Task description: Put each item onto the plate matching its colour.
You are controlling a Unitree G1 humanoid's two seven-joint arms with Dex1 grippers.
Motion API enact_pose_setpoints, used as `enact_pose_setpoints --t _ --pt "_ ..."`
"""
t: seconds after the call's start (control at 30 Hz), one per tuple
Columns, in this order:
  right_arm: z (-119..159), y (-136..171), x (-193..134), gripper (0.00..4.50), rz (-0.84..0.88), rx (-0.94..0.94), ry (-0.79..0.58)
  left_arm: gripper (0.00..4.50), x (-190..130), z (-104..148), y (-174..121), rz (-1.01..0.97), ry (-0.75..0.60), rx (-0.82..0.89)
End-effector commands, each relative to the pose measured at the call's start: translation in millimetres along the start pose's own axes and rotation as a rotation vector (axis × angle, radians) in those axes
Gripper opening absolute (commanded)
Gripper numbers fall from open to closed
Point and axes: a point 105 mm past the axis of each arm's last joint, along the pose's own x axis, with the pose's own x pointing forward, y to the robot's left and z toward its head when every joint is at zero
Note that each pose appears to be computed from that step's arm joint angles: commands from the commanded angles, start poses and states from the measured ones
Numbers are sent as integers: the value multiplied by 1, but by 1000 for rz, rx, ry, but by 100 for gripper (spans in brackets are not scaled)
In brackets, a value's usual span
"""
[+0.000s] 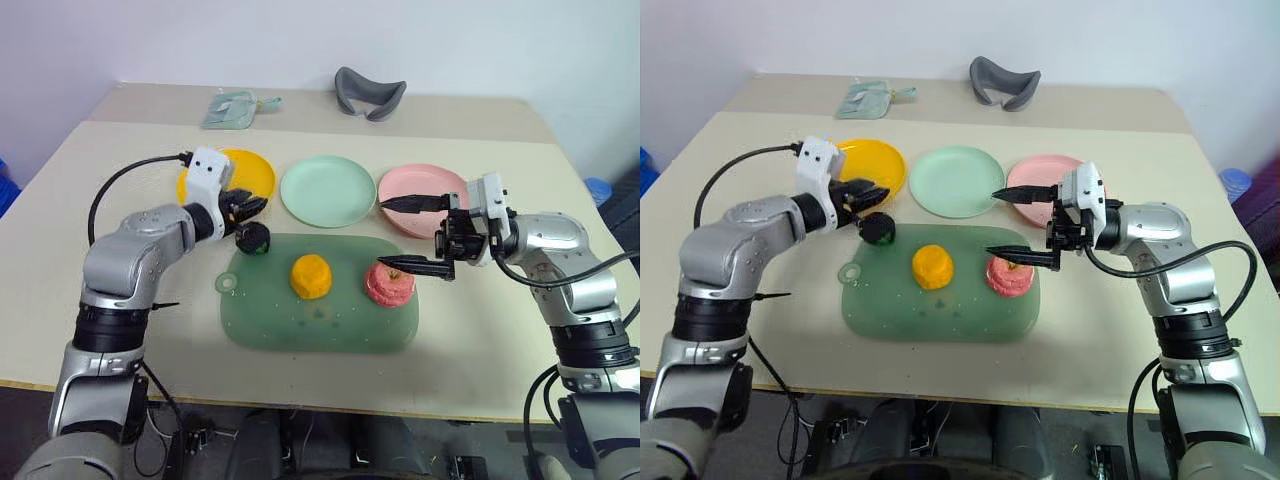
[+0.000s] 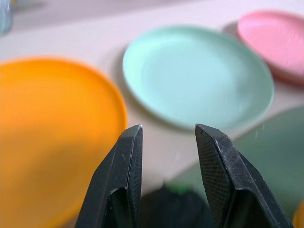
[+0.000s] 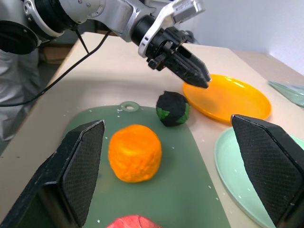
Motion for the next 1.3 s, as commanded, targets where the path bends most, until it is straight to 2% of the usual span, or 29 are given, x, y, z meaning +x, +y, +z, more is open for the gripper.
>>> enact_pose_setpoints --t 0.03,0.17,0.23,0.33,0.4,0.47,0.67,0.93,1.3 --pt "10 -5 -4 436 -35 -54 -24 173 9 18 8 50 -61 7" --pt "11 -6 -3 436 -44 -55 -26 173 27 26 8 90 -81 -16" --pt "11 -5 -3 436 -47 -55 -26 173 25 23 -1 5 -72 -35" --pt "11 -6 -5 436 -56 -54 -27 256 10 13 -2 -63 -37 -40" --pt "11 -5 -6 436 -59 -51 -26 360 1 9 -2 -79 -16 -33" --pt "10 -4 -6 436 -60 -47 -26 443 -6 8 -4 -89 -7 -17" --pt "7 -2 -4 436 -44 -31 -31 443 -22 -1 -11 -80 36 -5" --pt "0 2 -4 436 -11 -12 3 443 -30 -43 -9 -11 193 -23" --pt "-6 0 -9 436 -29 14 49 443 -22 -52 -11 8 219 -14"
